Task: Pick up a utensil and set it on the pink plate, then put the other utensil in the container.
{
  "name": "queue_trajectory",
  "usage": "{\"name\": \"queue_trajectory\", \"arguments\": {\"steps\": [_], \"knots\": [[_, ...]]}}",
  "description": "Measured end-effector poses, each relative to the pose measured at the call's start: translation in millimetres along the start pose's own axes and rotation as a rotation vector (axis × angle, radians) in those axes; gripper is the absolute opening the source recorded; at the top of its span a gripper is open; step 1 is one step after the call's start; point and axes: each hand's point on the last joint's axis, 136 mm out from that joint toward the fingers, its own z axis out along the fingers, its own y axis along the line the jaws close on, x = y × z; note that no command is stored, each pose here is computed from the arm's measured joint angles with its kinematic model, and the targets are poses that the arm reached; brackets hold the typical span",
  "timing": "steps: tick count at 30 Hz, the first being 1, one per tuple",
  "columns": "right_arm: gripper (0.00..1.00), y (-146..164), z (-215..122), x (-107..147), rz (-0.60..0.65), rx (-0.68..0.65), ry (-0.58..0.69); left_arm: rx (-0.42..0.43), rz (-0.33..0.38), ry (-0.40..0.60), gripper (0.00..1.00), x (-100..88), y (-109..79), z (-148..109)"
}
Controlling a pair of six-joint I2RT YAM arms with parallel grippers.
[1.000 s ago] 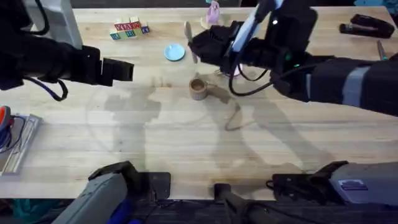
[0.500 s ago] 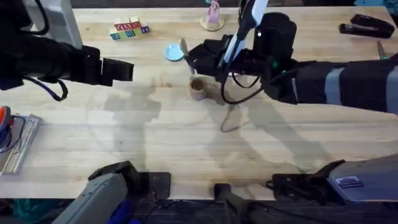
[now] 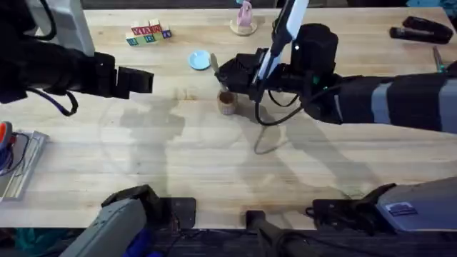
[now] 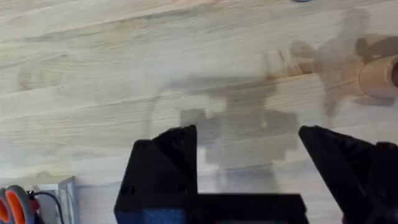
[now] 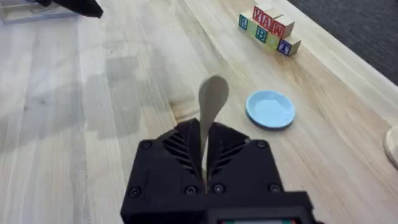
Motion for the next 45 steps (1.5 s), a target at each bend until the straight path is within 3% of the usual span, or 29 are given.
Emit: {"name": "queue_trajectory", "arguments": {"steps": [5,11,20,24,32,39,45], "knots": [[0.034,0.1,1.1,4.1,0.005,-0.002,0.008,0.007,0.021,-0.004,0.992,-0.7,-1.2,0.0],[0.034,0.2,1.4,5.1,-0.005,-0.003,0.01,0.093,0.246,-0.055,0.993,-8.0,-14.6,0.6],[0.034,0.1,1.4,4.5,-0.035,-0.002,0.008,0.385,0.556,-0.181,0.993,-14.7,-35.4,29.2],[0.034,-0.1,1.4,3.8,-0.046,-0.001,0.006,0.506,0.638,-0.265,0.993,-17.1,-43.2,43.2],[0.034,-0.3,1.4,3.1,-0.069,-0.001,0.003,0.743,0.741,-0.431,0.993,-12.1,-60.8,86.5],[0.034,-1.8,1.3,-3.7,-0.096,0.006,-0.023,0.848,0.738,-0.488,0.993,-0.1,-68.7,115.1],[0.034,-1.9,1.3,-4.1,-0.097,0.007,-0.025,0.876,0.757,-0.551,0.993,1.3,-72.5,122.0]]}}
